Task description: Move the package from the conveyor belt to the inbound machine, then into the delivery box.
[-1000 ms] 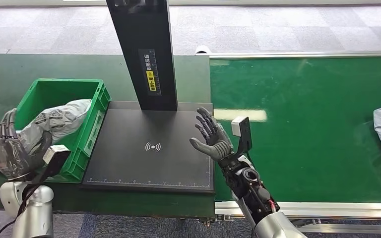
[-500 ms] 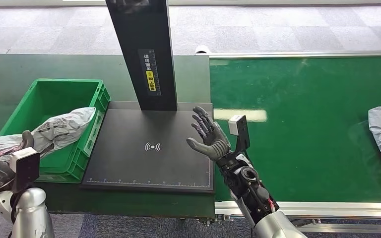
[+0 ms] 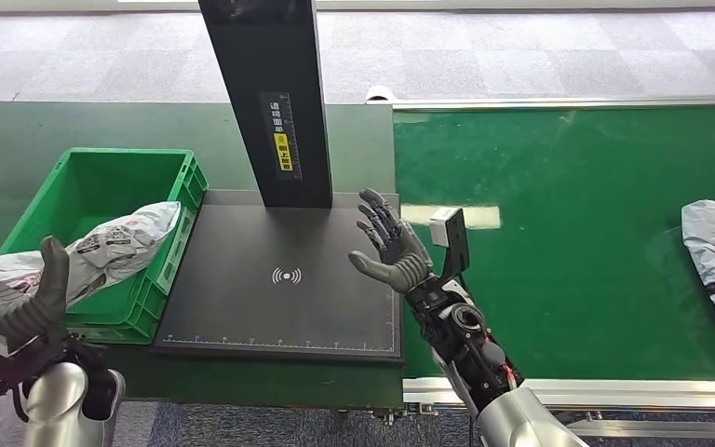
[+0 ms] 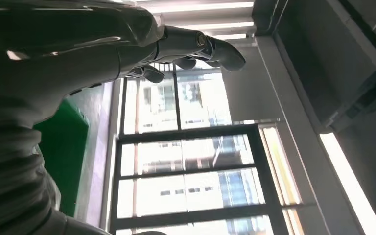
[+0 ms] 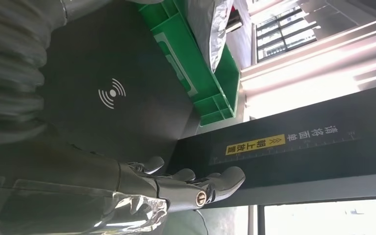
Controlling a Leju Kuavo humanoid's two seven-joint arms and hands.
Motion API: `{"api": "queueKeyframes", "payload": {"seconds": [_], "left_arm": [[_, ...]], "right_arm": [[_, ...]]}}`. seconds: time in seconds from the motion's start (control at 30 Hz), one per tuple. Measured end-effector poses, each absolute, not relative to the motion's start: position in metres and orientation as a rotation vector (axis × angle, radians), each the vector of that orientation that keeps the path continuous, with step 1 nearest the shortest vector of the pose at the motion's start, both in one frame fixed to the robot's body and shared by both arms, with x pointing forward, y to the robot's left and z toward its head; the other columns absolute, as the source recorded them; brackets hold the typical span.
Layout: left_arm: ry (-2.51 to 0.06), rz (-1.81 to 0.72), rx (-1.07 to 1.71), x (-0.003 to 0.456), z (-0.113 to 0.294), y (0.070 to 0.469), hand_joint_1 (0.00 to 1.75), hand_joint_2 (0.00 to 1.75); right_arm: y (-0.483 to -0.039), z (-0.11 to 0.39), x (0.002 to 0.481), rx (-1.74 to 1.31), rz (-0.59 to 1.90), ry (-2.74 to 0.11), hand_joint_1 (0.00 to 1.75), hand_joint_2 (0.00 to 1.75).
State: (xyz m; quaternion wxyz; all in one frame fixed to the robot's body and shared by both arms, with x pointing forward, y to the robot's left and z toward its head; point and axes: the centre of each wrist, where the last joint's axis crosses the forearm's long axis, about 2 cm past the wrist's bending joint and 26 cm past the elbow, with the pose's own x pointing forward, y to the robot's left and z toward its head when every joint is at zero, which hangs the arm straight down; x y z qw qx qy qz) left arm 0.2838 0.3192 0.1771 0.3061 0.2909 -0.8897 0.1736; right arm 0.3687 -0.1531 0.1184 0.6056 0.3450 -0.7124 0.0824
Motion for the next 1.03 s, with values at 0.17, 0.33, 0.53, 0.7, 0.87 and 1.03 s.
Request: {"api": "queueKeyframes", "payload": {"seconds": [0.17,0.33,0.53,0.7,0.87,1.03], "left_arm": [[-2.438,0.416,0.425,0.278,0.183,0.305,0.0,1.75],[-2.455,0.242,-0.063,0.271,0.173,0.286,0.0,1.75],[-2.287,0.024,-0.245,0.265,0.154,0.256,0.0,1.75],[-2.068,-0.075,-0.427,0.267,0.131,0.234,0.0,1.75],[-1.965,-0.187,-0.496,0.271,0.117,0.22,0.0,1.75],[-1.908,-0.244,-0.575,0.278,0.111,0.208,0.0,1.75]], "right_arm": [[-0.154,0.119,0.371,0.807,0.196,-1.655,0.0,1.75],[-0.155,0.12,0.373,0.81,0.221,-1.703,0.0,1.75],[-0.156,0.124,0.372,0.771,0.257,-1.769,0.0,1.75],[-0.158,0.128,0.372,0.76,0.277,-1.792,0.0,1.75],[-0.159,0.128,0.372,0.746,0.286,-1.801,0.0,1.75],[-0.16,0.127,0.368,0.728,0.275,-1.814,0.0,1.75]]}}
